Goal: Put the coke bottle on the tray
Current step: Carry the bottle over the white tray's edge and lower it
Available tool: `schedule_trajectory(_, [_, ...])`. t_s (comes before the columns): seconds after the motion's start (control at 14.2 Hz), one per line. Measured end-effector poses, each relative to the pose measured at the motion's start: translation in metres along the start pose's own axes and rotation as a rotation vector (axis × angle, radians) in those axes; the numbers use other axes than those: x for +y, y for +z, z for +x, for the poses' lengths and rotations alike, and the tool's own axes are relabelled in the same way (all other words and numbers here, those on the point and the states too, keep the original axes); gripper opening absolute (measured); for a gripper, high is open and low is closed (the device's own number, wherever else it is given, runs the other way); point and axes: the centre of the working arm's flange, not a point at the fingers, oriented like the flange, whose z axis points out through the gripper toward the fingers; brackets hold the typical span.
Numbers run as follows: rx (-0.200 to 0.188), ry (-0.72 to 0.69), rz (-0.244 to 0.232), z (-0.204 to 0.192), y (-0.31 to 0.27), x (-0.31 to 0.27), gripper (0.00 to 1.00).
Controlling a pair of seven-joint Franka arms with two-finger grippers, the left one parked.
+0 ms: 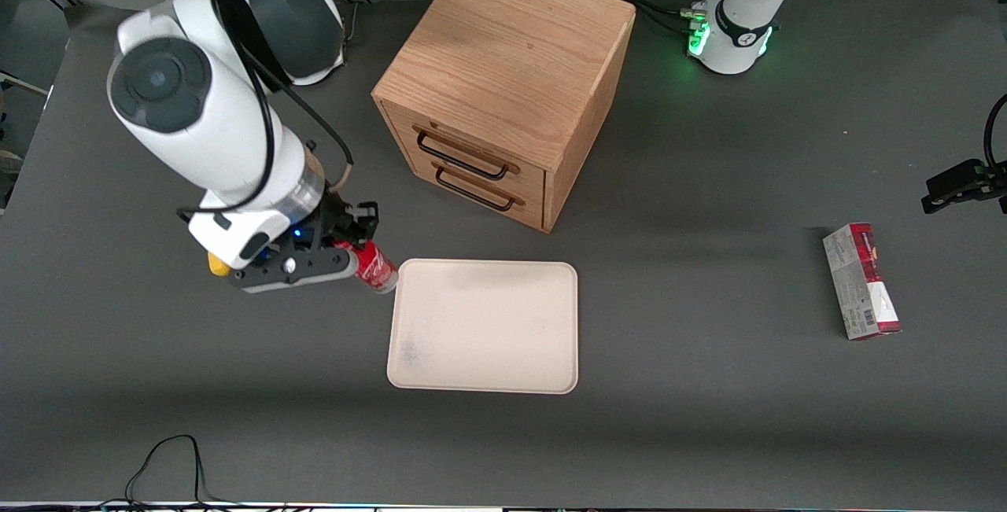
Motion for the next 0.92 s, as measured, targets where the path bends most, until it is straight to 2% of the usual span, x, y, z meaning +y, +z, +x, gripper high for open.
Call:
schedule_trajectory(0.49, [-0.006, 0.011, -0.015, 0.053, 0.142, -0.006, 0.31])
schedule_trajectory(0.92, [-0.006, 0.001, -0.052, 0.065, 0.206, -0.006, 0.31])
